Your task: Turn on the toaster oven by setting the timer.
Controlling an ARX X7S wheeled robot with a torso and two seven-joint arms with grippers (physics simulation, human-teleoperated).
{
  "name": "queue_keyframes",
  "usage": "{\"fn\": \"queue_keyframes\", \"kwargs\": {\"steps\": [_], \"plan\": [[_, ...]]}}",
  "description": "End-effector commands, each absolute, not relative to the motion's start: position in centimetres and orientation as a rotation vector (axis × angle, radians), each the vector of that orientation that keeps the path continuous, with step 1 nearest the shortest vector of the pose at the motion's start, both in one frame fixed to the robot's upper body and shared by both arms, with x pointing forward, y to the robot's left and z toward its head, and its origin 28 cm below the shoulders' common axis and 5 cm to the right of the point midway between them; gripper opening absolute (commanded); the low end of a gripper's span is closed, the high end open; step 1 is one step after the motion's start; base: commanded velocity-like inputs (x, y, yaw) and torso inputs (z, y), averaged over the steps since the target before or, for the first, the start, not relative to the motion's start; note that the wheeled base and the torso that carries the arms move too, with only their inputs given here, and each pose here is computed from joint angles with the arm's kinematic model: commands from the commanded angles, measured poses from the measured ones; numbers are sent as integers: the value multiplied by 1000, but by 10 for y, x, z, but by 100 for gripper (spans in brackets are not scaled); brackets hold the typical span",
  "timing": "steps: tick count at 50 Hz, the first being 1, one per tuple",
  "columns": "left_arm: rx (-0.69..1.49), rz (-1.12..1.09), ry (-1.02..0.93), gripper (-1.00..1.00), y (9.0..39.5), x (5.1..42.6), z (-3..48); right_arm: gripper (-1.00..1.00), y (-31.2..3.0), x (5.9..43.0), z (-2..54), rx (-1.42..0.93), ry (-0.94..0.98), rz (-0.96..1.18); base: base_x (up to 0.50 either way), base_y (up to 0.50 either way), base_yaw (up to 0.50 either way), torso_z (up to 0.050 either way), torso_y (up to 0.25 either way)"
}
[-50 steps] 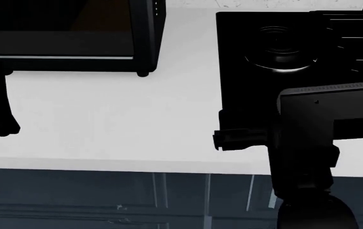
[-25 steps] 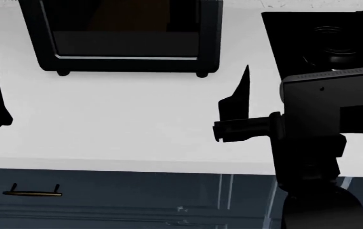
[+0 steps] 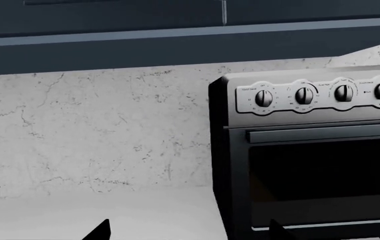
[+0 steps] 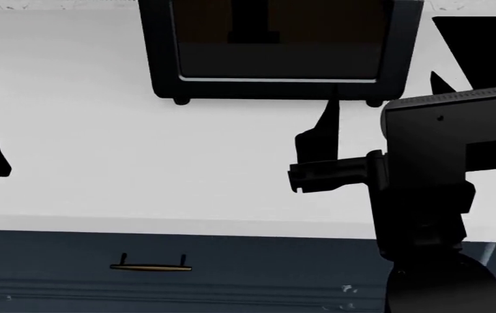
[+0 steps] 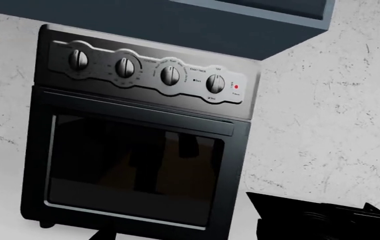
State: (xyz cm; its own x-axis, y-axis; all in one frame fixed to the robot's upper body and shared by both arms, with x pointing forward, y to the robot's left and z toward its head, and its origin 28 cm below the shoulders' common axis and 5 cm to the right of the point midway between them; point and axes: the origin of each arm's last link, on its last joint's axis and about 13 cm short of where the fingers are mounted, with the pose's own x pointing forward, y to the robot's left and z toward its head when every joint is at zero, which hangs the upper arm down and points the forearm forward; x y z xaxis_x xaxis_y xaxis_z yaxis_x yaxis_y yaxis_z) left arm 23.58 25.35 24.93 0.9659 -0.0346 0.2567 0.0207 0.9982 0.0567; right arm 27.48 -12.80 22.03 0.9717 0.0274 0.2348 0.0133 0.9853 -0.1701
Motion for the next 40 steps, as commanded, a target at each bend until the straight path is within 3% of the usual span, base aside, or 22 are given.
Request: {"fn": "queue_keyframes", "kwargs": {"steps": [1, 28, 40], "plan": [[60, -29, -262, 100, 253, 233, 250, 100, -128, 273, 220, -171, -242, 9, 0, 500, 0, 0, 0], [87, -51, -252, 100, 246, 235, 246, 100, -131, 272, 215, -151, -239, 5, 0, 500, 0, 0, 0], [87, -53, -249, 100, 246, 235, 245, 100, -131, 271, 217, -133, -240, -3, 149, 14, 0, 0, 0]]}}
